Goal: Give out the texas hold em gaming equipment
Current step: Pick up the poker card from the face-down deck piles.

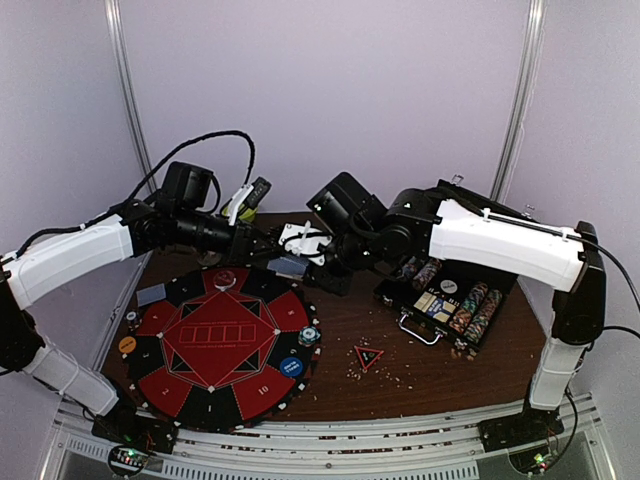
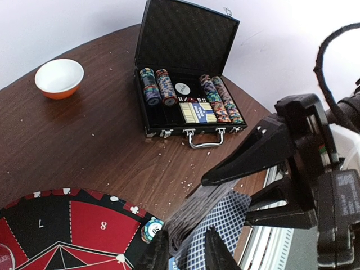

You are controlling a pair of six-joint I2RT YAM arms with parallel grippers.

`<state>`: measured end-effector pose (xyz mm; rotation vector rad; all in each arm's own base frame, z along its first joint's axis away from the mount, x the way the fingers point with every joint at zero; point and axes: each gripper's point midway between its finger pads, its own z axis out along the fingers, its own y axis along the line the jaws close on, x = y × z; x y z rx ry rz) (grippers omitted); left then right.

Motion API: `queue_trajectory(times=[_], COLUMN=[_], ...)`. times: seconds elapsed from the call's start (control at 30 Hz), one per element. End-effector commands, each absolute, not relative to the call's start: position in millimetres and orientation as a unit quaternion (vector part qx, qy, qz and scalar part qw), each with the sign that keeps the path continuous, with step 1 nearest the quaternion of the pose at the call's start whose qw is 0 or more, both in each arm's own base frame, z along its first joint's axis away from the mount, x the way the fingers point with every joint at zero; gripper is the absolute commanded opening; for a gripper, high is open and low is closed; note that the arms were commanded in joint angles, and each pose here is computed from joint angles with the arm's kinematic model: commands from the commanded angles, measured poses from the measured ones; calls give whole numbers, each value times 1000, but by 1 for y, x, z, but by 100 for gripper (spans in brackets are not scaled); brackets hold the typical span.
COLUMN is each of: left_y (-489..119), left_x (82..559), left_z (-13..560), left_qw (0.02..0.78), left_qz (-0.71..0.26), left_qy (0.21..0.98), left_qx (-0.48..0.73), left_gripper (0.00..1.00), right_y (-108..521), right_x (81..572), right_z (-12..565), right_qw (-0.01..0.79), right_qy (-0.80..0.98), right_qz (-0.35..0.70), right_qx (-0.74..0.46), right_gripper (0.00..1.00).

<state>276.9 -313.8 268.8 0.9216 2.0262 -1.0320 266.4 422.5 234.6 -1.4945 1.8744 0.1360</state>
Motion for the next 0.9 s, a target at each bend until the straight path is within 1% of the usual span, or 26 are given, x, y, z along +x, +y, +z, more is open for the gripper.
queue_trajectory(times=[0.0,0.13,0.27,0.47,0.57,0.7,0.87], left_y=[-311,-310,-309,-307,-306,-306,-304], left_x=[274,272,271,272,271,270,268], left_z=[278,276,277,282,284,292,297], left_qw=[347,339,340,343,343,345,346], left_qz=[-399,-398,-395,-391,-392,-398,-401], left_qy=[768,771,771,772,772,767,764], left_qx=[361,364,366,365,364,368,370], left_gripper=[27,22,21,10,8,0,0], right_y=[422,422,422,421,421,419,417], right_x=[268,268,268,268,268,269,271], right_z=[249,249,250,249,249,249,249], right_qw=[382,382,383,382,383,384,384], right_qy=[722,723,722,723,722,723,724], right_qz=[52,52,52,51,50,48,45], right_qx=[-574,-574,-574,-573,-574,-573,-571], right_gripper=[38,38,38,38,38,38,38])
